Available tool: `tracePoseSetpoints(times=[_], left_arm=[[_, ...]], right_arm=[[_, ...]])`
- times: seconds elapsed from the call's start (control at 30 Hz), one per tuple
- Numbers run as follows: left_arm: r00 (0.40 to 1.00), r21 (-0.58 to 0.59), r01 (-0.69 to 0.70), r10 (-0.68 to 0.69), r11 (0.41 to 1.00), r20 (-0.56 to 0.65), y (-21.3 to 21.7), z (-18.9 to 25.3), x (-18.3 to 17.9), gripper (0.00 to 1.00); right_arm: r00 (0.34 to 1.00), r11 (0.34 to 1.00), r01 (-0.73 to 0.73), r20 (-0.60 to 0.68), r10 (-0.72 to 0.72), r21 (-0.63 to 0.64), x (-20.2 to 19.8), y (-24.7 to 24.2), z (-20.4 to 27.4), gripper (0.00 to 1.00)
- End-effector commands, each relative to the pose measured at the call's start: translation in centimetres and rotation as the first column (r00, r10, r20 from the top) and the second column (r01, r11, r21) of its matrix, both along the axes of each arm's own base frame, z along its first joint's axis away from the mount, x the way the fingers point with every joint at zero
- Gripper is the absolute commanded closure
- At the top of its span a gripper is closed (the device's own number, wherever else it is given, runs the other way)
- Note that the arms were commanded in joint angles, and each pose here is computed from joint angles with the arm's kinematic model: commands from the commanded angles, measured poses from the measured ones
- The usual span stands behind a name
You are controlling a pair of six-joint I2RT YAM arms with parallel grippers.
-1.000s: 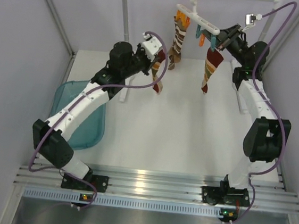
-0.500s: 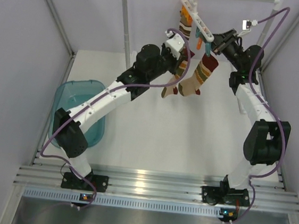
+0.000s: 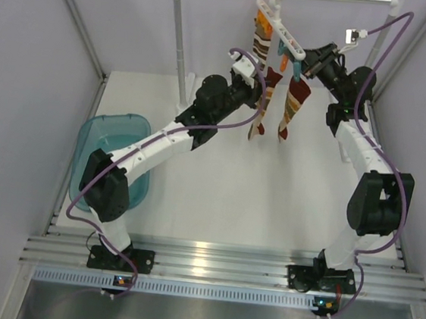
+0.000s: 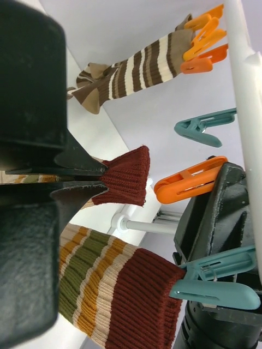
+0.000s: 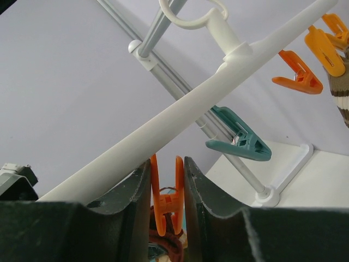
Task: Clip the socks to the hanger
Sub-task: Clamp the sock onto the hanger.
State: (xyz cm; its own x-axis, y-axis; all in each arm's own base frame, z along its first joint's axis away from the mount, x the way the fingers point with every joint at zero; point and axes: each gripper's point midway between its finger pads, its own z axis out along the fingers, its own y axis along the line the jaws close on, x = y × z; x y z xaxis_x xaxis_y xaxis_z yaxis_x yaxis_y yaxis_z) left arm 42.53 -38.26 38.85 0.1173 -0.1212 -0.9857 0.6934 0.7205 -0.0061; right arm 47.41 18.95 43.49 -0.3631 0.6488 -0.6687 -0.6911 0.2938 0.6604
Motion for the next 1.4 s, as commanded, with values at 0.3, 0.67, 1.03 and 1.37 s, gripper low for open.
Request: tracePoseSetpoints(times=[0.3, 0.67, 1.03, 1.37], left_arm=[[0.995, -0.160, 0.095, -0.095, 0.983, 0.005, -1.6, 2.6, -1.0, 1.00], [0.986, -0.194, 0.139, -0.154, 0.971, -0.060, -1.8, 1.8, -1.6, 1.00], [0.985, -0.222, 0.155, -0.167, 0.963, -0.036, -2.2, 3.1, -1.1, 1.00], [0.986, -0.225, 0.155, -0.164, 0.962, -0.024, -2.2, 3.6, -0.9, 1.00]], right_arm=[[0.998, 1.000, -0.023, 0.062, 0.023, 0.002, -2.0, -0.1, 1.5, 1.00], [0.996, 0.999, -0.041, 0.082, 0.039, 0.020, -2.3, -0.4, 2.0, 1.00], [0.993, 0.997, -0.072, 0.092, 0.070, 0.017, -3.0, -0.1, 1.9, 1.00], [0.993, 0.997, -0.076, 0.092, 0.074, 0.011, -3.1, -0.1, 1.7, 1.00]])
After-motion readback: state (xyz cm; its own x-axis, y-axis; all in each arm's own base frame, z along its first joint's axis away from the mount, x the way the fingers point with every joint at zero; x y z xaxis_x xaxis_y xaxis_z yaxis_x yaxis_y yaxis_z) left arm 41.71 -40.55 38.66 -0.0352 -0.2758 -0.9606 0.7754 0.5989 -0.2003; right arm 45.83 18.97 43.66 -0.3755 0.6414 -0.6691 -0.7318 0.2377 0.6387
